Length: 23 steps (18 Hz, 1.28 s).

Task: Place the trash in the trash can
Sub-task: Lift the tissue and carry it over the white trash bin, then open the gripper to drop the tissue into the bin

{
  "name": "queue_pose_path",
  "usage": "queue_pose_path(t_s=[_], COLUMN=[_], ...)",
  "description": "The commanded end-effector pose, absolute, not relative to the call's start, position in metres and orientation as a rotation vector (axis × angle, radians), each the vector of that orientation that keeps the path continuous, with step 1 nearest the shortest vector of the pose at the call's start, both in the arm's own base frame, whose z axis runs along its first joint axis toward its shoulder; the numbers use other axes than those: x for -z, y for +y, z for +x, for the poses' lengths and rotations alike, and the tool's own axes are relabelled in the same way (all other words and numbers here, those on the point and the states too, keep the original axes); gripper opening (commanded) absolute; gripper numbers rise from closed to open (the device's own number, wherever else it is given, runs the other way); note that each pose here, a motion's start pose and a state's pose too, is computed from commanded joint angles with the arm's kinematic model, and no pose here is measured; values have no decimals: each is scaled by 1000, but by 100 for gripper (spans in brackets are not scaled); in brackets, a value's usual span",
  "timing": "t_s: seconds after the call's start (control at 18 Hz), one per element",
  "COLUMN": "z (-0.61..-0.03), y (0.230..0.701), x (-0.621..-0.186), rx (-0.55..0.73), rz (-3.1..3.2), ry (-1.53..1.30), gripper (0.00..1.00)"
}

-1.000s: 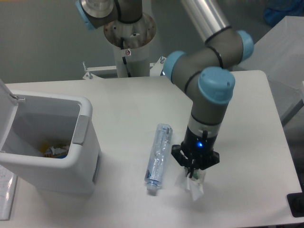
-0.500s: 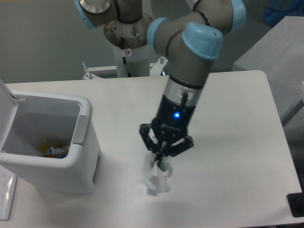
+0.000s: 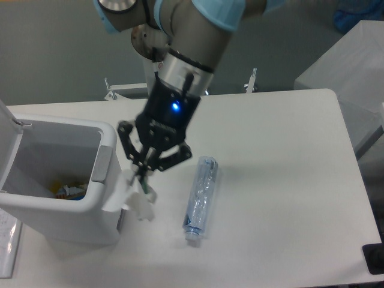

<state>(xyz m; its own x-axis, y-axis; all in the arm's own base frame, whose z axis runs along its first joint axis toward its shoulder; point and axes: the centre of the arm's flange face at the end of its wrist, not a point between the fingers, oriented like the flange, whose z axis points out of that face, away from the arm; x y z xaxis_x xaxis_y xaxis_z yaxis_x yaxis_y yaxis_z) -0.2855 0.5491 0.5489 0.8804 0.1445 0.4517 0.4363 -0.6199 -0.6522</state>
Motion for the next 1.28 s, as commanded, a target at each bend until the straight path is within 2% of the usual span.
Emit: queue_pose_path(t_s=[0.39,0.67,0.72,0.78,0.89,0.94,1.11,1.28], z=[-243,-223,-223,-224,-226,-226,-224,-225], y=[563,553,554,555,558,559,557,558], x=[-538,-534,-533,-532,-529,-526,-527,-530], rx=[625,675,672,659,600,585,581,571], rz=[-2225,-2223,-2225,-2223,-2215,-2220,-2220,-2219], ry=[-490,-481,-470,-447,-343,-311,-311,-304], gripper=[0,0,3,17,72,91,100,100])
